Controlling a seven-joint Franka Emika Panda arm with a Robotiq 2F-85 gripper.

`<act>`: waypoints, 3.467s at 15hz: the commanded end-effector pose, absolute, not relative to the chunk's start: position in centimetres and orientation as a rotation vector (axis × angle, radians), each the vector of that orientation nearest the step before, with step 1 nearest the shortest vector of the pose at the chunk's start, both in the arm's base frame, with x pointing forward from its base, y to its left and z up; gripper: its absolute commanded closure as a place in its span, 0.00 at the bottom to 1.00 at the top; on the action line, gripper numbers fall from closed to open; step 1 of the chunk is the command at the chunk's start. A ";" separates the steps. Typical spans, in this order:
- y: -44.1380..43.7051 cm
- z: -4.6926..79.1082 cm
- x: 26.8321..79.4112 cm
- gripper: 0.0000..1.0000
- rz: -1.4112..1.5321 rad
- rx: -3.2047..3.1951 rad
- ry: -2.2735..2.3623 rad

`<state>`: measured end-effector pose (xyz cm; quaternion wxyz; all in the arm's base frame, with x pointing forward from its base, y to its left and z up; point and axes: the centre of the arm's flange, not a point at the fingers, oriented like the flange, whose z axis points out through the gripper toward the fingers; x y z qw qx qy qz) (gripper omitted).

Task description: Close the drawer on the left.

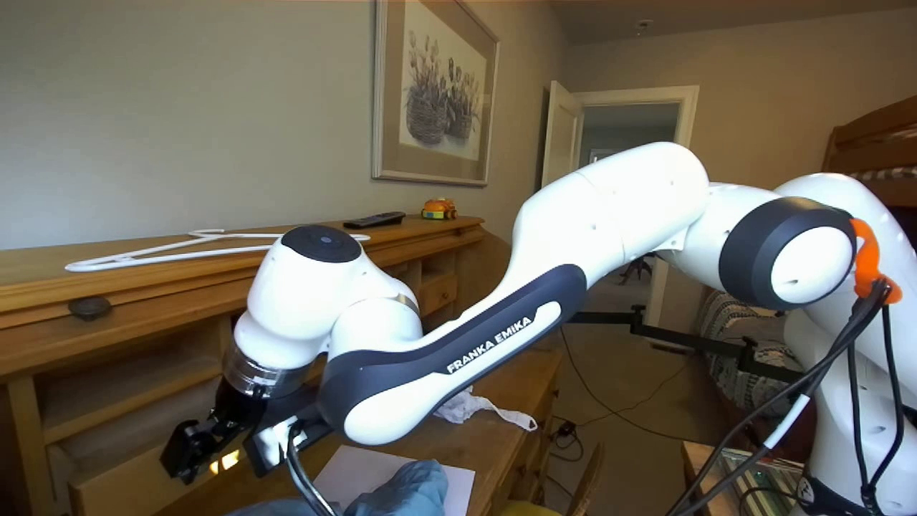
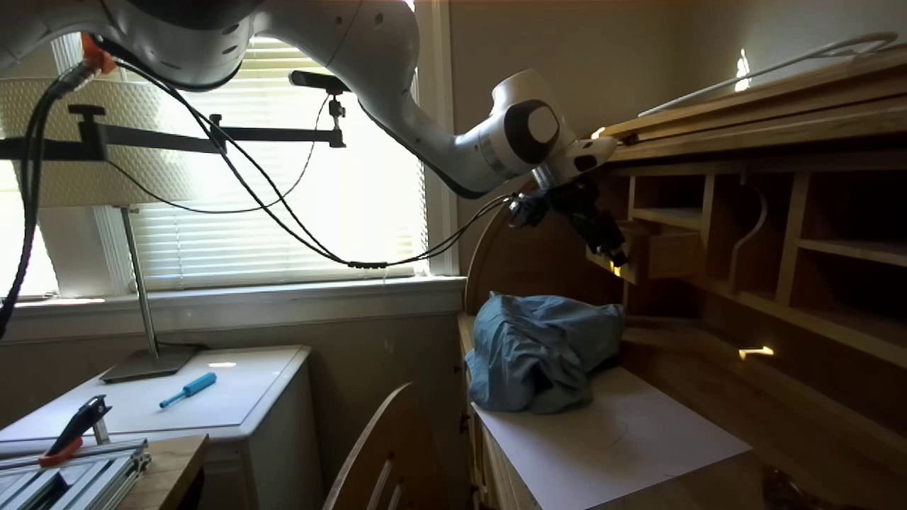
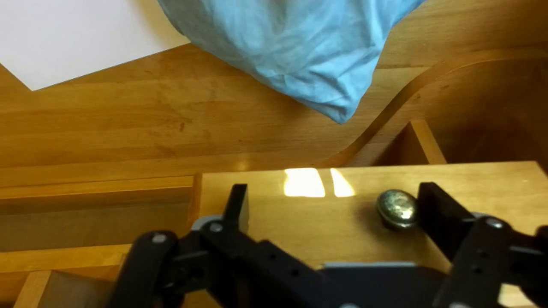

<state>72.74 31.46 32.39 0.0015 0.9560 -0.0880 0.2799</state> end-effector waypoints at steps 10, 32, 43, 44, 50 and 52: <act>33.1 32.4 74.0 0.00 1.077 2.941 -0.293; 31.4 32.3 78.8 0.00 1.364 2.798 -0.248; 32.3 34.5 75.7 0.00 1.247 2.802 -0.246; 32.5 35.6 74.6 0.00 1.204 2.798 -0.243; 33.5 42.3 68.9 0.00 0.803 2.845 -0.209; 33.5 44.5 67.2 0.00 0.681 2.861 -0.152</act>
